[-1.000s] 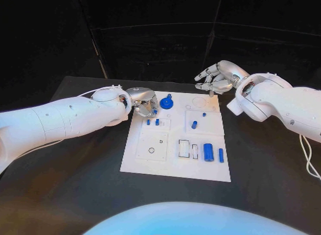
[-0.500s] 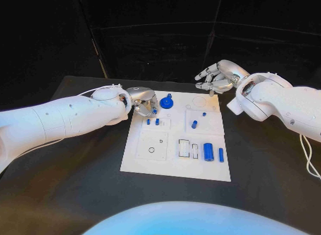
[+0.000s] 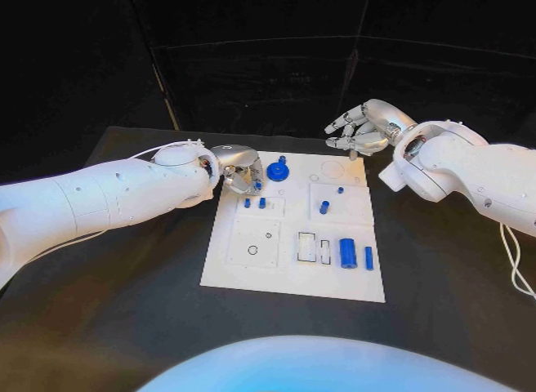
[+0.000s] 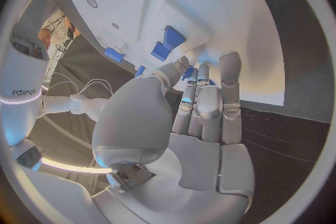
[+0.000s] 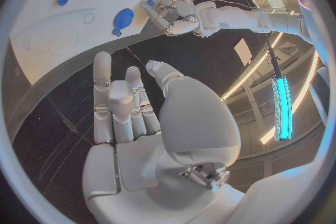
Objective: Assemble the parts on the task board
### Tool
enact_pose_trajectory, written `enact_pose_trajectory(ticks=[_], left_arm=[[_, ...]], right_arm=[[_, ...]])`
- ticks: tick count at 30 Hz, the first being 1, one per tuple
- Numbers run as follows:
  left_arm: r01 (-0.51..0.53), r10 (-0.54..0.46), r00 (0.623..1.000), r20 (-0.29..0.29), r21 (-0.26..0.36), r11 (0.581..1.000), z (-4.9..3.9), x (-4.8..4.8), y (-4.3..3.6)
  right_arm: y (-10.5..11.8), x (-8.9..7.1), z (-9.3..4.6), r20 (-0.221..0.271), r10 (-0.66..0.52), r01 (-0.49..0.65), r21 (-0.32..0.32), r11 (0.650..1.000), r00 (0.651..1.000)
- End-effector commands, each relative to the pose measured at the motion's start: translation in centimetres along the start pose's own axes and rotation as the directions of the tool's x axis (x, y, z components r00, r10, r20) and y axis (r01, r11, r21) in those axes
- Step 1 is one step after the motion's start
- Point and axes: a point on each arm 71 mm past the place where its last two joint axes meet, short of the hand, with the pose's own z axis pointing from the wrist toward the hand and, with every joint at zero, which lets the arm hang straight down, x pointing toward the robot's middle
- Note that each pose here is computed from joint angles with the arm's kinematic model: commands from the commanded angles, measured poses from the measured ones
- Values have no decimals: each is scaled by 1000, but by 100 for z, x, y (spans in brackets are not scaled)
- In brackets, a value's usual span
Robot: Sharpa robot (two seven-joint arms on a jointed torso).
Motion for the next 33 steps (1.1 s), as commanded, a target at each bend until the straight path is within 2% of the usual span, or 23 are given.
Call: enact_pose_trajectory(ticks=[1, 33], left_arm=[[2, -3, 999, -46, -10, 1000, -6, 62, 15], [2, -2, 999, -41, -1, 1000, 3, 59, 5]], right_arm=[[17, -16, 1, 12, 3, -2, -12, 1000, 1000], [19, -15, 6, 14, 3, -2, -13, 1000, 1000]])
